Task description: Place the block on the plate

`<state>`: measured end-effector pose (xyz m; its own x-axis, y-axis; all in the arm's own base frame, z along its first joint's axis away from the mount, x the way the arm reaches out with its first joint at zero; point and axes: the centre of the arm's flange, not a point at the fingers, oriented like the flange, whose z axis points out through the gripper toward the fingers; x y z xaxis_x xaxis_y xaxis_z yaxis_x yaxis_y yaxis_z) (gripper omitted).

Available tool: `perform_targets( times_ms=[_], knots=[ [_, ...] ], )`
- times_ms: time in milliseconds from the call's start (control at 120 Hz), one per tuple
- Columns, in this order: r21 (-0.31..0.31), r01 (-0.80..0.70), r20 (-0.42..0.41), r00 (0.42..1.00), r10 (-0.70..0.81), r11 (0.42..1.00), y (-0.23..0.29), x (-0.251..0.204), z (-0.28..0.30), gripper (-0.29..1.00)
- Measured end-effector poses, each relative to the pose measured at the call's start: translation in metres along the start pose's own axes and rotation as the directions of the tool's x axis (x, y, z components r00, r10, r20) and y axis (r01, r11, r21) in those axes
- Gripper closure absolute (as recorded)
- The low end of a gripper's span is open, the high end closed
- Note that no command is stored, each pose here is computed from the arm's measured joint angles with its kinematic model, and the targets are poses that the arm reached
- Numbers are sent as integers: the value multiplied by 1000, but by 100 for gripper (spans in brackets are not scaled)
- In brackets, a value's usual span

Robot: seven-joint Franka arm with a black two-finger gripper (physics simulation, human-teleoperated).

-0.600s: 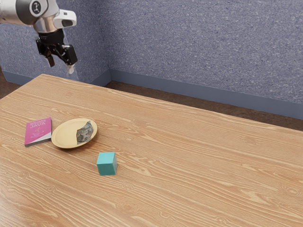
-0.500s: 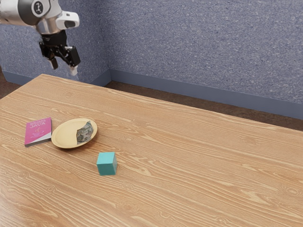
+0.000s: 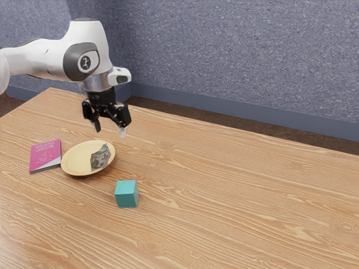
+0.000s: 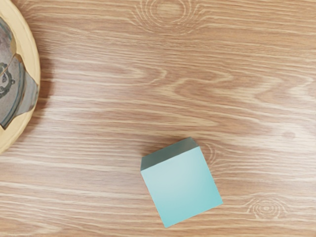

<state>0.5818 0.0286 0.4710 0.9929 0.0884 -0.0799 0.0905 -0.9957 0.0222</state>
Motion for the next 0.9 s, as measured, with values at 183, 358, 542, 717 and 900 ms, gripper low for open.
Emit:
perform_targets(
  times_ms=[183, 358, 542, 717, 900],
  knots=[
    [-12, 100, 1, 995, -100, 995, 3, 2, 23, 0],
    [-33, 180, 35, 983, -178, 983, 11, -7, 56, 0],
    [-42, 268, 64, 962, -265, 963, 8, -24, 90, 0],
    [-49, 338, 73, 940, -334, 940, 8, -35, 111, 0],
    [-69, 403, 74, 914, -398, 913, 11, -36, 127, 0]
  ],
)
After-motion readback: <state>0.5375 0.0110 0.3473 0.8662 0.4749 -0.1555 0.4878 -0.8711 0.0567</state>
